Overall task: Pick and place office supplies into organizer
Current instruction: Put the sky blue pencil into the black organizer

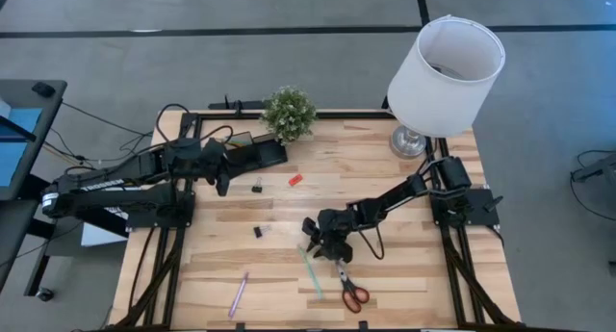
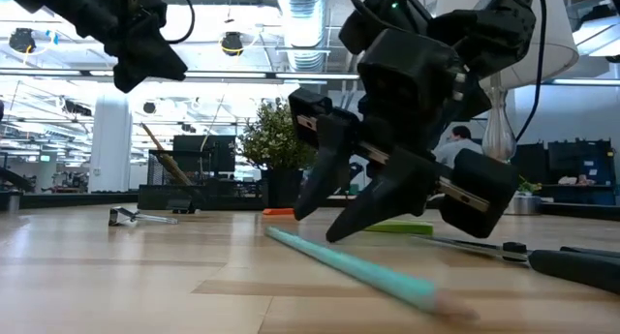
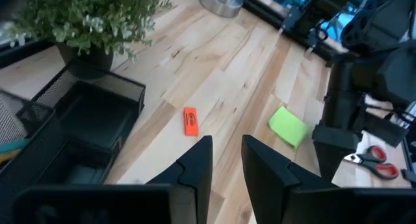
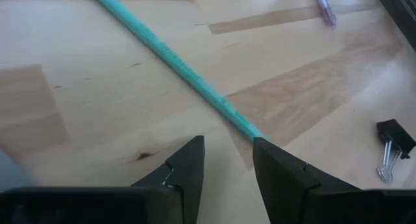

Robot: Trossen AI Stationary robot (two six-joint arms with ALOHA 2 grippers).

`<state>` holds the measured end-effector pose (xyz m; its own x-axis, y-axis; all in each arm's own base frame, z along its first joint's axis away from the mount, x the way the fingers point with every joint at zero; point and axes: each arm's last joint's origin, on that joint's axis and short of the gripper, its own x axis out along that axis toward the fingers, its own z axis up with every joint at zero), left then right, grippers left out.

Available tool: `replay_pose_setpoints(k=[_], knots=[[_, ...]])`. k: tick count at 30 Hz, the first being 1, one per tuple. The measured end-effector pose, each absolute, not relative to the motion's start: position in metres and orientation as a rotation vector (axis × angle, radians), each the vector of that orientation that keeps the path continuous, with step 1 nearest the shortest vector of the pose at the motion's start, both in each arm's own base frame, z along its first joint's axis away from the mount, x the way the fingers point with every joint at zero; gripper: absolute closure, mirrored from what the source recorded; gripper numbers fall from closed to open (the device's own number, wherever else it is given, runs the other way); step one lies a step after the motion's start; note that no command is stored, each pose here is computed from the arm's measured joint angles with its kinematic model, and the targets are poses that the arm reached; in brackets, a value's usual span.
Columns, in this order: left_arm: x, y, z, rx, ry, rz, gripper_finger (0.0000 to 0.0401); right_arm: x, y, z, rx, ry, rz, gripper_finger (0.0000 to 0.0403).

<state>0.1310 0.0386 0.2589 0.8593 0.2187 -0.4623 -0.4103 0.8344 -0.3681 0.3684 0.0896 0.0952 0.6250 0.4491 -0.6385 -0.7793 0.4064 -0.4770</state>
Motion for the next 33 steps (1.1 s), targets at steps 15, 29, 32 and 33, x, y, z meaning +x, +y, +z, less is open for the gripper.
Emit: replay_pose_setpoints(k=[15,29,32,33], knots=[[0.131,0.035,0.254,-0.454,0.492,0.287,0.0326,0.400,0.094,0.133,-0.444,0.427,0.644,0.0276],[0.193,-0.005,0.196,-0.159,0.567,-0.218,0.0326,0.397,0.109,0.188,-0.165,0.494,0.621,0.0276],[0.210,-0.011,0.186,-0.090,0.546,-0.251,0.0326,0.376,0.112,0.219,-0.079,0.570,0.618,0.0276],[0.216,-0.012,0.182,-0.073,0.533,-0.262,0.0326,0.368,0.112,0.229,-0.055,0.596,0.617,0.0276]])
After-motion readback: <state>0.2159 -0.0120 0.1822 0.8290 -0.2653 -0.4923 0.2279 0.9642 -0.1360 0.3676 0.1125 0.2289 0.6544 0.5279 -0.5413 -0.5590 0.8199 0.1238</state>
